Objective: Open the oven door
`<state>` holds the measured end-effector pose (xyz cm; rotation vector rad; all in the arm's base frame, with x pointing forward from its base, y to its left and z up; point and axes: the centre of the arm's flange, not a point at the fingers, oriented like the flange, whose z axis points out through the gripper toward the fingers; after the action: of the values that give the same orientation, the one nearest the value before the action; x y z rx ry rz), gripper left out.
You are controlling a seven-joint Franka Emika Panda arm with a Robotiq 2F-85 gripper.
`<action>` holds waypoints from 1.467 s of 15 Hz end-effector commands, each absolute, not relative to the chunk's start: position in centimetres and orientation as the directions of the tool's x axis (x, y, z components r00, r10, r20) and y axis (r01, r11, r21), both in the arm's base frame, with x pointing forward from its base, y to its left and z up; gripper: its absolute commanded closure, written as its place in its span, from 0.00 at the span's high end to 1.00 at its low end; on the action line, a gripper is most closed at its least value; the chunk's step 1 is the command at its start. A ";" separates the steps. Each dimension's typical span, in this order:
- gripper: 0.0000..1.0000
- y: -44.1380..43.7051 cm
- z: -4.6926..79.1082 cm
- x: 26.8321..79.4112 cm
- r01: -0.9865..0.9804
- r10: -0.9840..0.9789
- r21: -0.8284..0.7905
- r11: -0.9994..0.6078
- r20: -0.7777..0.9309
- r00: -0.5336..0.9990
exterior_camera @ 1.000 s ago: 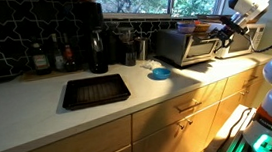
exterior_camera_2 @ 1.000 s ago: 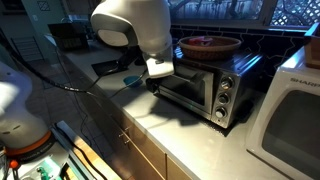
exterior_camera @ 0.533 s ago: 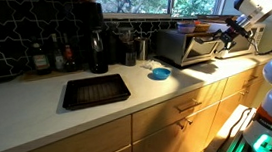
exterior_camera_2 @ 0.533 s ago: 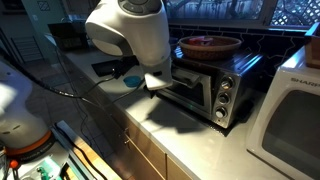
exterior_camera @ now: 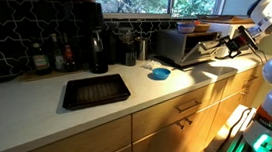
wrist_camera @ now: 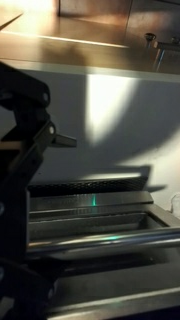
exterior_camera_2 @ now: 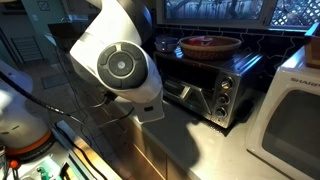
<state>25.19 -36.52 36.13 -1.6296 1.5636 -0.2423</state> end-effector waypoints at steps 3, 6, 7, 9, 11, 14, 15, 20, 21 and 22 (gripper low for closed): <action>1.00 -38.4 32.9 22.5 -0.675 -0.881 -0.719 0.164 -0.415 0.227; 1.00 -39.0 32.8 21.1 -0.663 -0.896 -0.734 0.149 -0.384 0.224; 1.00 -39.0 33.1 20.7 -0.658 -0.901 -0.741 0.138 -0.369 0.228; 1.00 -38.9 33.9 20.1 -0.649 -0.913 -0.752 0.112 -0.336 0.232; 1.00 -38.5 34.8 19.7 -0.643 -0.926 -0.761 0.084 -0.297 0.231; 1.00 -38.2 36.3 18.9 -0.622 -0.939 -0.782 0.045 -0.245 0.240; 1.00 -38.2 36.8 18.6 -0.613 -0.943 -0.789 0.035 -0.230 0.242; 1.00 -37.9 38.6 17.6 -0.580 -0.947 -0.814 -0.002 -0.186 0.263; 1.00 -37.8 38.9 17.6 -0.578 -0.947 -0.816 -0.009 -0.179 0.267; 1.00 -37.5 39.1 17.6 -0.577 -0.948 -0.816 -0.020 -0.169 0.271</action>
<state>18.64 -39.10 38.50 -1.6759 1.4276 -0.5258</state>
